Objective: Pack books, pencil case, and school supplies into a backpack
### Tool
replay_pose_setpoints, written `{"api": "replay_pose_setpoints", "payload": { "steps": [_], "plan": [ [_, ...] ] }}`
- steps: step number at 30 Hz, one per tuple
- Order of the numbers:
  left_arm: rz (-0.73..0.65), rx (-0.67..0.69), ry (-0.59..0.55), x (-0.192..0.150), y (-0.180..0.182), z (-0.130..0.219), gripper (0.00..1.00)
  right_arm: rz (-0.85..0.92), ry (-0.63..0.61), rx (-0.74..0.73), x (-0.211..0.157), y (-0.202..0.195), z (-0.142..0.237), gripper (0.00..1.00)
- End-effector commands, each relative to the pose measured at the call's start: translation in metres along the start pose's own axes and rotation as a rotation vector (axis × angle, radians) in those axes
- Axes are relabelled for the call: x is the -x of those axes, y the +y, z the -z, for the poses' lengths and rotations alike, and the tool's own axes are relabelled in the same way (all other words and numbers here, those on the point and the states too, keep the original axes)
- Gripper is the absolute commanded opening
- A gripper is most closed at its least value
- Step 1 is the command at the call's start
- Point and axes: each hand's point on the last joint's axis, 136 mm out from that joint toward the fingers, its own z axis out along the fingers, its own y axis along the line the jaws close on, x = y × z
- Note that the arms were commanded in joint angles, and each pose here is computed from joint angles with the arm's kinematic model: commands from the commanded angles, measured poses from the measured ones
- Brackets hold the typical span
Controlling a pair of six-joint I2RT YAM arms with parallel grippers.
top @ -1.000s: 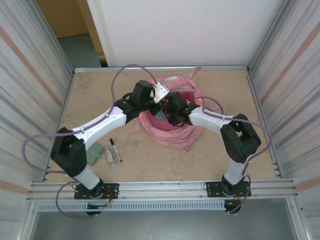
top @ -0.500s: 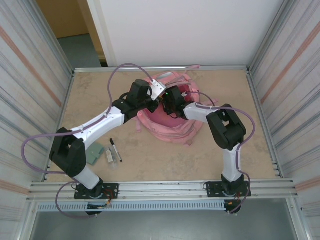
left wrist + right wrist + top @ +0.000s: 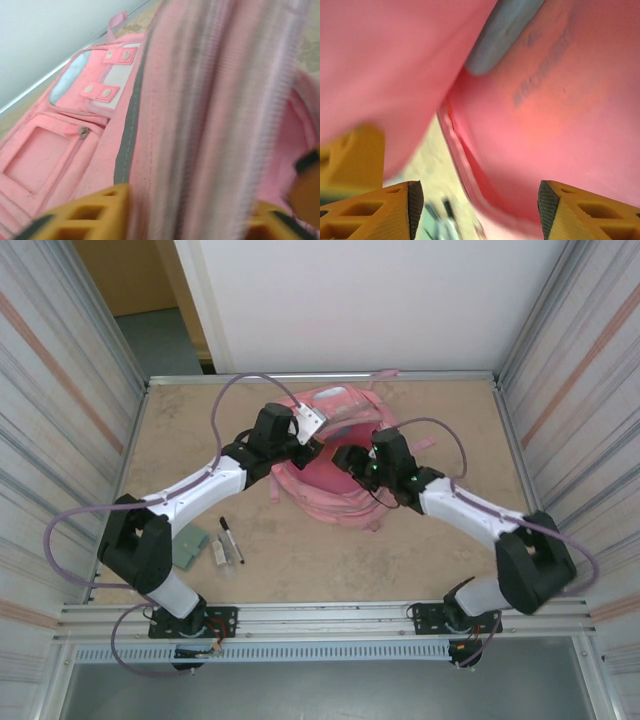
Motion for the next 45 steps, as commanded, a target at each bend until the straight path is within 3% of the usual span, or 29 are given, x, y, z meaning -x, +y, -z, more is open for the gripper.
{"api": "replay_pose_setpoints", "payload": {
  "steps": [1,4,9,12,15,18,20,25,28,32,35,37,38,39,45],
  "plan": [
    [0.109,-0.066,-0.013,0.005,-0.01,0.021,0.5,0.345,0.102,-0.129,-0.034,-0.035,0.031,0.65],
    [0.214,-0.056,0.064,-0.019,-0.014,0.039,0.56,0.438,0.073,-0.204,-0.034,-0.05,0.059,0.66],
    [0.417,0.117,0.221,-0.08,-0.001,0.08,0.62,0.575,0.105,-0.134,-0.048,-0.031,0.07,0.66],
    [0.693,0.291,0.384,-0.133,0.017,0.118,0.64,0.695,0.176,-0.051,-0.069,-0.003,0.058,0.67],
    [1.054,0.37,0.557,-0.195,0.026,0.15,0.66,0.851,0.248,0.035,-0.095,0.024,0.043,0.68],
    [1.342,0.41,0.65,-0.245,0.032,0.172,0.67,1.002,0.335,0.106,-0.125,0.045,0.029,0.69],
    [1.441,0.474,0.651,-0.267,0.042,0.184,0.66,1.074,0.387,0.159,-0.146,0.059,0.018,0.69],
    [1.523,0.793,0.661,-0.308,0.07,0.223,0.59,1.146,0.477,0.275,-0.203,0.084,-0.016,0.69],
    [1.625,0.874,0.647,-0.331,0.074,0.232,0.58,1.164,0.52,0.292,-0.234,0.089,-0.036,0.7],
    [1.671,0.951,0.695,-0.358,0.069,0.232,0.55,1.188,0.464,0.151,-0.254,0.087,-0.079,0.72],
    [1.7,0.975,0.715,-0.371,0.063,0.229,0.54,1.167,0.373,0.009,-0.255,0.085,-0.114,0.77],
    [1.714,0.951,0.71,-0.373,0.06,0.224,0.54,1.159,0.347,-0.005,-0.263,0.086,-0.128,0.82],
    [1.722,0.943,0.716,-0.374,0.058,0.222,0.54,1.157,0.349,-0.002,-0.267,0.089,-0.135,0.95],
    [1.733,0.927,0.723,-0.375,0.054,0.22,0.54,1.16,0.352,-0.009,-0.27,0.089,-0.14,0.99],
    [1.77,0.825,0.768,-0.381,0.025,0.204,0.52,1.221,0.351,-0.074,-0.284,0.075,-0.171,0.99]
  ]
}}
